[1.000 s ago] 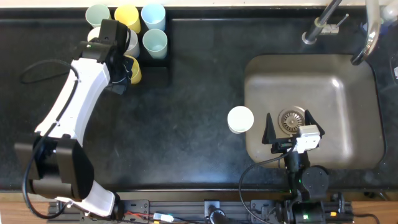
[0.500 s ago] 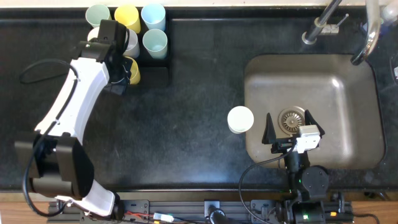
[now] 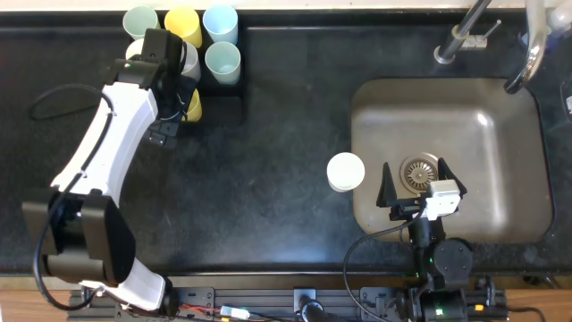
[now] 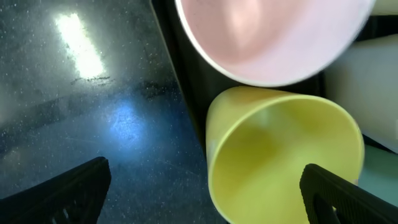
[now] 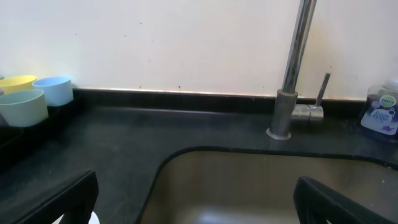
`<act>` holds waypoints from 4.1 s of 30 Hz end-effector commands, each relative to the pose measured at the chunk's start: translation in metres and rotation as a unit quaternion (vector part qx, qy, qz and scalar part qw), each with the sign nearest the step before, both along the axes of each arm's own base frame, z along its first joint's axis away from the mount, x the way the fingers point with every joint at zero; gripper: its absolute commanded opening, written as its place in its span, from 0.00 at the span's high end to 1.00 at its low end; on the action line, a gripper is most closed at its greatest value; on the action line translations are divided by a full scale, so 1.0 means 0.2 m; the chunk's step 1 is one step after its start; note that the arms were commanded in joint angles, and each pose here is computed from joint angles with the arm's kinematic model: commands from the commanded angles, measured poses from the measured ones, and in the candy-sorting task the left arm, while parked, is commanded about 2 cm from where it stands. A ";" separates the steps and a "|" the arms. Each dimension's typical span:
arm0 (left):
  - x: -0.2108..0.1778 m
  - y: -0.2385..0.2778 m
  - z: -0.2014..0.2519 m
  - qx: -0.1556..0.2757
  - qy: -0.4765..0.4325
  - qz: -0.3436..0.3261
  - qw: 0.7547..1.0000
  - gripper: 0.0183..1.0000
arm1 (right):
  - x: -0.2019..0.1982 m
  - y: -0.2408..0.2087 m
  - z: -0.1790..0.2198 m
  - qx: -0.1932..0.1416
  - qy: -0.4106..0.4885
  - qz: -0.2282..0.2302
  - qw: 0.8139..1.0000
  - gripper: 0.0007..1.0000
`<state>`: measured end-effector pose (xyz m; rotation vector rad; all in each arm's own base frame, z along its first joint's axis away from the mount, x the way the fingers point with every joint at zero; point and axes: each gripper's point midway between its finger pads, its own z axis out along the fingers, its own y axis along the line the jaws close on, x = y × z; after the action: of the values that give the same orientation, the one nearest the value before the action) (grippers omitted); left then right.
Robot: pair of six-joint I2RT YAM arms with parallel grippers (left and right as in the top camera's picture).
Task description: Store Cups
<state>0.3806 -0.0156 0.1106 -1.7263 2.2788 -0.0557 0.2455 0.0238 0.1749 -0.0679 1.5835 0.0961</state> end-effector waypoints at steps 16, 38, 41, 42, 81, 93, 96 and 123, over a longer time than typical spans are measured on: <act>-0.67 0.00 0.66 0.317 -0.359 -0.461 0.747 0.00 | 0.00 0.00 -0.02 0.003 0.000 0.002 1.000 0.00; -0.68 0.07 0.23 0.440 -0.420 -0.421 0.673 0.00 | 0.00 0.00 -0.02 0.003 0.000 0.002 1.000 0.00; -0.68 0.11 0.24 0.455 -0.408 -0.413 0.675 0.00 | 0.00 0.00 -0.02 0.003 0.000 0.002 1.000 0.00; -0.68 0.13 0.24 0.458 -0.405 -0.410 0.677 0.00 | 0.00 0.00 -0.02 0.003 0.000 0.002 1.000 0.00; -0.68 0.12 0.23 0.446 -0.412 -0.423 0.673 0.00 | 0.00 -0.01 -0.01 0.003 -0.001 -0.004 1.000 0.00; -0.68 0.12 0.23 0.446 -0.412 -0.423 0.673 0.00 | -0.01 0.08 0.10 0.200 0.086 0.033 0.975 0.00; -0.68 0.12 0.23 0.446 -0.412 -0.423 0.673 0.00 | -0.02 0.16 0.32 0.211 0.127 0.071 0.967 0.00; -0.68 0.12 0.23 0.446 -0.412 -0.423 0.672 0.00 | 0.22 0.31 0.03 0.096 0.632 0.056 0.767 0.00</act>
<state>0.2460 0.0101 0.1553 -0.0139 1.6556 0.0687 0.2866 0.0810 0.1805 0.2376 2.9225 0.5086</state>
